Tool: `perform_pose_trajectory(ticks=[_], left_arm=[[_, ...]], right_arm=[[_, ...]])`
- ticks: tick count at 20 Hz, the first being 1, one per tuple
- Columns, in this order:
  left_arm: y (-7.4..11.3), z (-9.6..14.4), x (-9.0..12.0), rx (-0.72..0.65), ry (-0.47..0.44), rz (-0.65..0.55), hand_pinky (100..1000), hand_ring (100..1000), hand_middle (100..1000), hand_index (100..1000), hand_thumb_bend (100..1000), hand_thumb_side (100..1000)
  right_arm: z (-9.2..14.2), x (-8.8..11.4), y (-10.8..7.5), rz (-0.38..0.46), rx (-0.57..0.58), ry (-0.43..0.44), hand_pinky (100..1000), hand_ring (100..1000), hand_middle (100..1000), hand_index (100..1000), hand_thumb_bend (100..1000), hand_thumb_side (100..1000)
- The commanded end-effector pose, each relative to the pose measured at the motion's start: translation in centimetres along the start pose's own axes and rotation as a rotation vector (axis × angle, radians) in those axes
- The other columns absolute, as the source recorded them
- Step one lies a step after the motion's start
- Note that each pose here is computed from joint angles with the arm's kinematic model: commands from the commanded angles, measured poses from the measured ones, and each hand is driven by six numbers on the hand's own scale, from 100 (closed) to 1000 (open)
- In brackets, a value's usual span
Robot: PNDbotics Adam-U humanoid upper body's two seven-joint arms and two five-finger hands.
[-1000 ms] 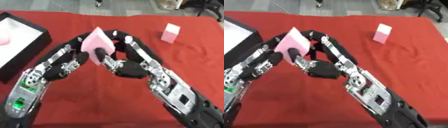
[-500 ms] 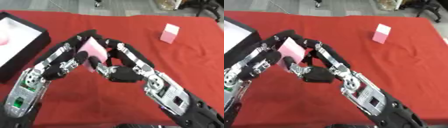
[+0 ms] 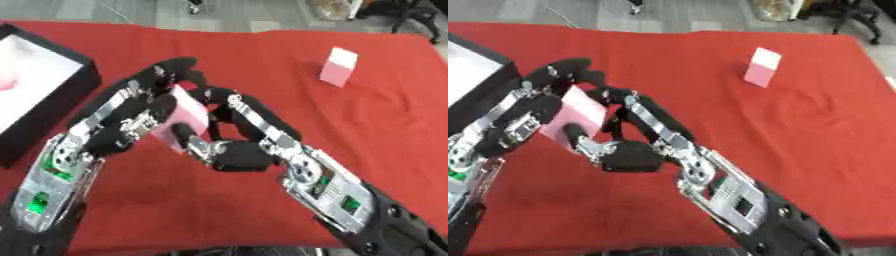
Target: Pick up the objects with one hand, pass them to the other hand, and then place them into the box on the other side of the table.
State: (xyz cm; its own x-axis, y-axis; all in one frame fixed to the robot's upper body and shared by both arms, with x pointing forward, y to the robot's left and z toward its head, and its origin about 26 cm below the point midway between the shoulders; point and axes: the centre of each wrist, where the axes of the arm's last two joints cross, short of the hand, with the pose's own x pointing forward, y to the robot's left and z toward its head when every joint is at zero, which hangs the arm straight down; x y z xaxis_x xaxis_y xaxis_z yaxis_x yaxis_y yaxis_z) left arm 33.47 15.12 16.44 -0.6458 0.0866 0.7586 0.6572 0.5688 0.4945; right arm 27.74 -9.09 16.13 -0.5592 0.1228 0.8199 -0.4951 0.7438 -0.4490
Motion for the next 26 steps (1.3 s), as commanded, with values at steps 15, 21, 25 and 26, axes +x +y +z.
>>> perform_pose_trajectory(ticks=[15,21,25,26], left_arm=[[0.4,0.8,0.0,-0.09,0.055,-0.154,818,999,837,986,194,837],[0.4,1.0,-0.4,-0.099,0.083,-0.221,821,1000,845,992,186,851],[0.3,1.1,-0.7,-0.101,0.098,-0.238,818,999,839,991,181,858],[0.3,1.1,-0.8,-0.1,0.102,-0.24,816,997,836,990,180,858]], right_arm=[[-0.3,0.6,-0.7,0.048,-0.06,-0.027,624,233,197,338,100,435],[-0.3,0.6,-0.7,0.054,-0.076,-0.025,625,233,197,339,100,433],[-0.2,0.8,-0.8,0.059,-0.084,-0.032,626,234,197,339,100,428],[-0.2,0.9,-0.8,0.06,-0.086,-0.035,626,234,197,339,100,428]])
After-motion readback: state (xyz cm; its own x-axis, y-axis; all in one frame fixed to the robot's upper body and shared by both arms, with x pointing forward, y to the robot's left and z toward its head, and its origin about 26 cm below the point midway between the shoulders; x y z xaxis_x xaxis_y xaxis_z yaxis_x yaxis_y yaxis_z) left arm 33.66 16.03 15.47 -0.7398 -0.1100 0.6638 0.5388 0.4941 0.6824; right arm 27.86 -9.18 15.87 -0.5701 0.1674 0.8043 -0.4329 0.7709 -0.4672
